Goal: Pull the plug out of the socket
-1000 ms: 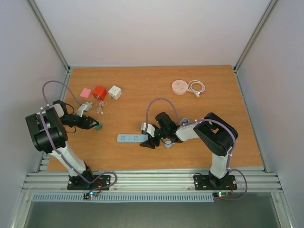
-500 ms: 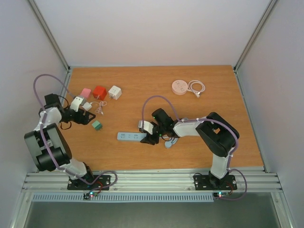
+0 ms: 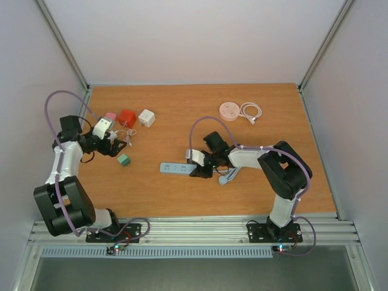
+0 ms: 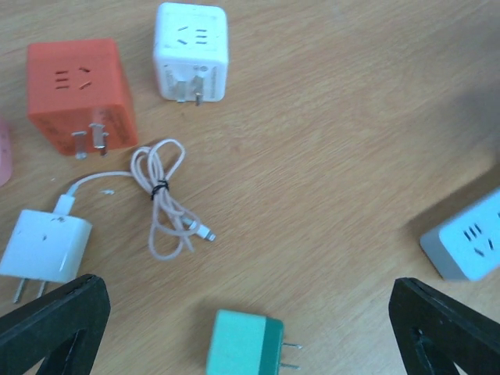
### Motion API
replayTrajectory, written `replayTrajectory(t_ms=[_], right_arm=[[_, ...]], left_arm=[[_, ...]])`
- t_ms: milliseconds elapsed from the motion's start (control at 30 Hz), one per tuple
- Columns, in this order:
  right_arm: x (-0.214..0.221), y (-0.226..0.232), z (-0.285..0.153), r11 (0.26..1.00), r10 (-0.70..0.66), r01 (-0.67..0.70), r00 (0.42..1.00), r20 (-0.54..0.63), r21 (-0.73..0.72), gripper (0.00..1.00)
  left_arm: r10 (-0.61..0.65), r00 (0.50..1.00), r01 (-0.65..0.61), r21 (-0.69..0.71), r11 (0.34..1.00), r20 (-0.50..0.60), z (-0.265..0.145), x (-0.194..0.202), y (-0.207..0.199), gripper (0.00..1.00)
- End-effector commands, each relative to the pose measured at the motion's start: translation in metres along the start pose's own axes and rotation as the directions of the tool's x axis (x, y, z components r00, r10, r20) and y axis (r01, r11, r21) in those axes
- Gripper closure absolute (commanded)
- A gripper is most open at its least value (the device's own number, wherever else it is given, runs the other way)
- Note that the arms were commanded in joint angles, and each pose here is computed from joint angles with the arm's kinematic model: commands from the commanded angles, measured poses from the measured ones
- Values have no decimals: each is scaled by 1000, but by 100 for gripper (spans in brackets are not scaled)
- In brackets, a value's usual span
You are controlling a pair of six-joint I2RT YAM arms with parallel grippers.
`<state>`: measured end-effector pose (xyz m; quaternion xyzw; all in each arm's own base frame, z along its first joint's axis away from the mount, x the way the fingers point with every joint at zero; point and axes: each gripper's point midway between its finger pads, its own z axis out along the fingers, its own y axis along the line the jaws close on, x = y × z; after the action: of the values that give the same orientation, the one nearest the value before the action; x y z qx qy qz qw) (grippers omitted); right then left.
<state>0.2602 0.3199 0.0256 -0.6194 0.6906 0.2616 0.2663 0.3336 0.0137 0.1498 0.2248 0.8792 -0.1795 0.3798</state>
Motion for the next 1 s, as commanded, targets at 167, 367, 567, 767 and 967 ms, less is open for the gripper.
replayTrajectory(t_ms=[167, 367, 567, 767, 967], right_arm=[[50, -53, -54, 997, -23, 29, 996, -84, 73, 70], [83, -86, -81, 993, -9, 22, 994, -111, 120, 70], [118, -114, -101, 987, 9, 14, 990, -141, 158, 70], [144, -142, -125, 980, 53, -22, 987, -154, 195, 70], [174, -156, -147, 971, 78, -28, 976, -204, 238, 69]], left_arm=[[25, 999, -25, -11, 1000, 27, 7, -14, -8, 0], [23, 999, -23, -5, 1000, 32, 12, -19, -11, 0], [2, 999, -1, -19, 1000, 39, 17, -22, -9, 0], [-5, 999, 5, -11, 1000, 37, 19, -26, -9, 0], [-1, 999, 2, -11, 1000, 43, 20, -27, -9, 0]])
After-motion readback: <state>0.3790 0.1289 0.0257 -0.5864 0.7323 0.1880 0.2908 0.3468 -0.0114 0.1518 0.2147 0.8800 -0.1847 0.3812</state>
